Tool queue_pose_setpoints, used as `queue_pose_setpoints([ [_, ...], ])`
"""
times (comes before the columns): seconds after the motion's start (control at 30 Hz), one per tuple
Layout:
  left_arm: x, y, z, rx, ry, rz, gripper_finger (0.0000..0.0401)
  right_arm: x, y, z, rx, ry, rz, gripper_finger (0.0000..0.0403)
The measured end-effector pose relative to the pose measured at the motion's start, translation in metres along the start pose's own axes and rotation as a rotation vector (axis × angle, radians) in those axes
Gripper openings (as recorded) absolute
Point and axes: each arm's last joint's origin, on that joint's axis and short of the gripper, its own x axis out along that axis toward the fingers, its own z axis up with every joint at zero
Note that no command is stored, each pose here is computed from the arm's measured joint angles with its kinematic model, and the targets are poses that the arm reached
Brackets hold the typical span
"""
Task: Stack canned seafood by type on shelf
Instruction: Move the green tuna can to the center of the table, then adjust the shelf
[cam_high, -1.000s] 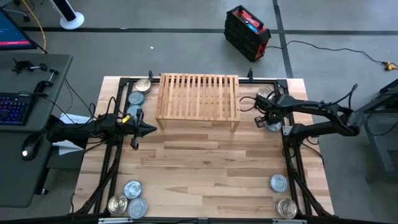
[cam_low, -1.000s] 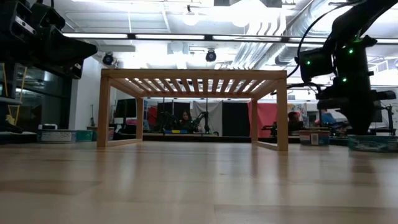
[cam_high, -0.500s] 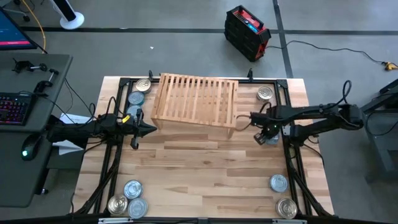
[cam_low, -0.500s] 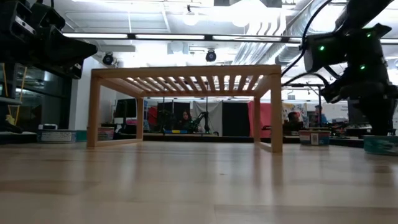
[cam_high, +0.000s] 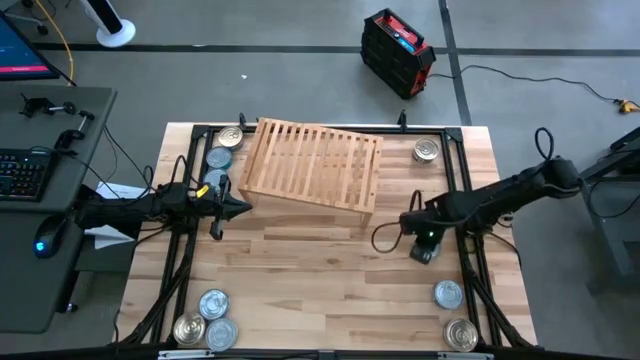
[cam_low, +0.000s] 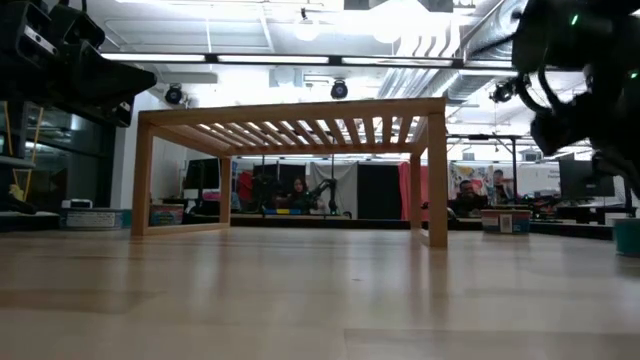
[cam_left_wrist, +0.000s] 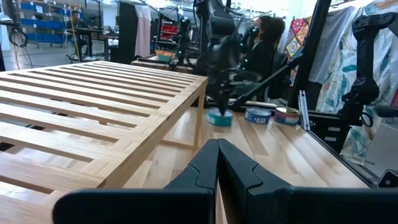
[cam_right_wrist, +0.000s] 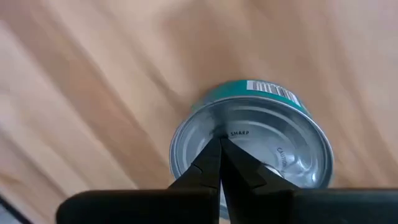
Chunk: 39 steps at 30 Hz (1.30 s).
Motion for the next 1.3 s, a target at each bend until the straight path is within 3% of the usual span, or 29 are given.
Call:
queue_pose_setpoints([
  [0.2,0.0,0.0,0.0,0.0,0.0,0.0,0.0,0.01,0.032,0.004,-0.077,-0.114,0.153,0.0],
  [0.4,0.0,0.0,0.0,0.0,0.0,0.0,0.0,0.031,0.059,0.006,-0.166,-0.142,0.215,0.0],
  [0.53,0.0,0.0,0.0,0.0,0.0,0.0,0.0,0.015,0.087,0.019,-0.236,-0.289,0.223,0.0],
  [0.7,0.0,0.0,0.0,0.0,0.0,0.001,0.0,-0.021,0.105,0.045,-0.177,-0.637,0.105,0.0],
  [0.9,0.0,0.0,0.0,0.0,0.0,0.0,0.0,-0.049,0.094,0.075,-0.004,-0.932,-0.095,0.0],
  [1.3,0.0,0.0,0.0,0.0,0.0,0.0,0.0,-0.054,0.052,0.098,-0.006,-0.849,-0.301,0.0],
])
